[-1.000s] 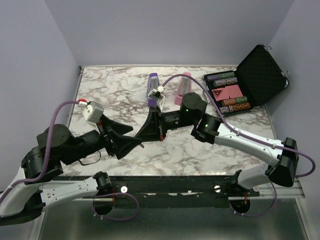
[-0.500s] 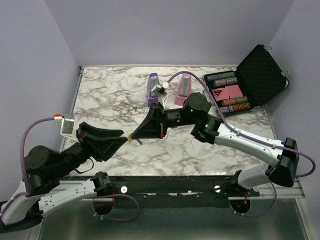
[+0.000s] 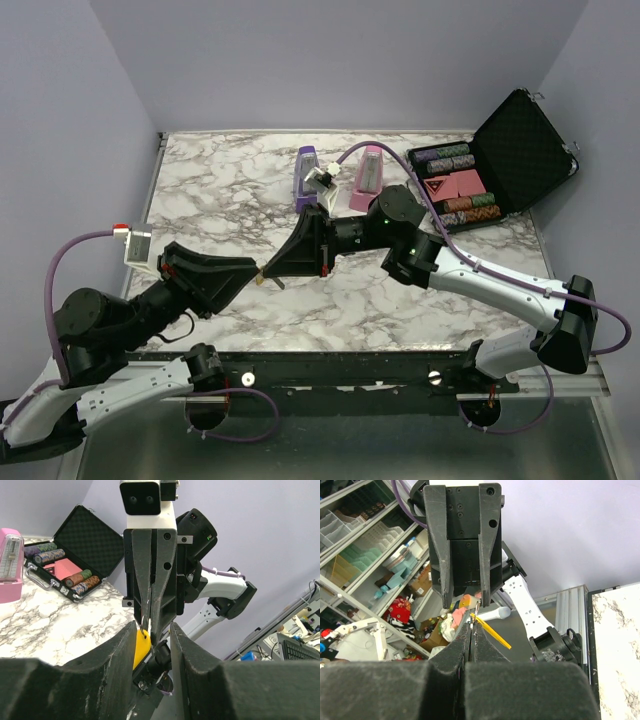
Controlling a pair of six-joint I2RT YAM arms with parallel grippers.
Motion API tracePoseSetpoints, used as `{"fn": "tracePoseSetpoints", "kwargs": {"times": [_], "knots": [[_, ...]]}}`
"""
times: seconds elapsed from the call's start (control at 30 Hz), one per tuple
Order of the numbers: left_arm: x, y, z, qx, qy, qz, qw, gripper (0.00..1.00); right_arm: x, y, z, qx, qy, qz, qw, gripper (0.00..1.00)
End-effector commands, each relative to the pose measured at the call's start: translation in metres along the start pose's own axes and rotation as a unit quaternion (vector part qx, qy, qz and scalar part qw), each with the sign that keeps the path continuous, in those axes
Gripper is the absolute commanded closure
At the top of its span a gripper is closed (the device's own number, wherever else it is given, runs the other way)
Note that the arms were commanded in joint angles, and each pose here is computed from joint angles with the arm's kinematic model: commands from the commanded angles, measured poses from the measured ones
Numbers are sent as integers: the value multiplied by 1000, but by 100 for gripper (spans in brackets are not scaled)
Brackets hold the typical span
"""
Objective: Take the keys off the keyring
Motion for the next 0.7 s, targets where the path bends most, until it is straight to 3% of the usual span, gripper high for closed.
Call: {"fn": "tracePoseSetpoints", "kwargs": {"times": [0.0, 0.4, 0.67], "knots": [[0, -6, -3, 9, 4, -2, 1000, 62, -2, 3, 11, -21, 15, -2, 1000, 99], [3, -5, 0, 2, 5, 4, 1000, 79, -3, 3, 12, -22, 15, -4, 1000, 99], [5, -6, 0, 2, 5, 6, 1000, 83, -3, 1, 12, -23, 13, -2, 1000, 99]]}}
Point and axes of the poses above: each gripper's point midway between its finger pads, its own y axis back along the fingers, its own z axis along the line the jaws close on, x = y × z, the point moved 9 cm from there along y, back along the fingers, and after that the axes turned 6 degrees about -y, right-handed, at the moved point
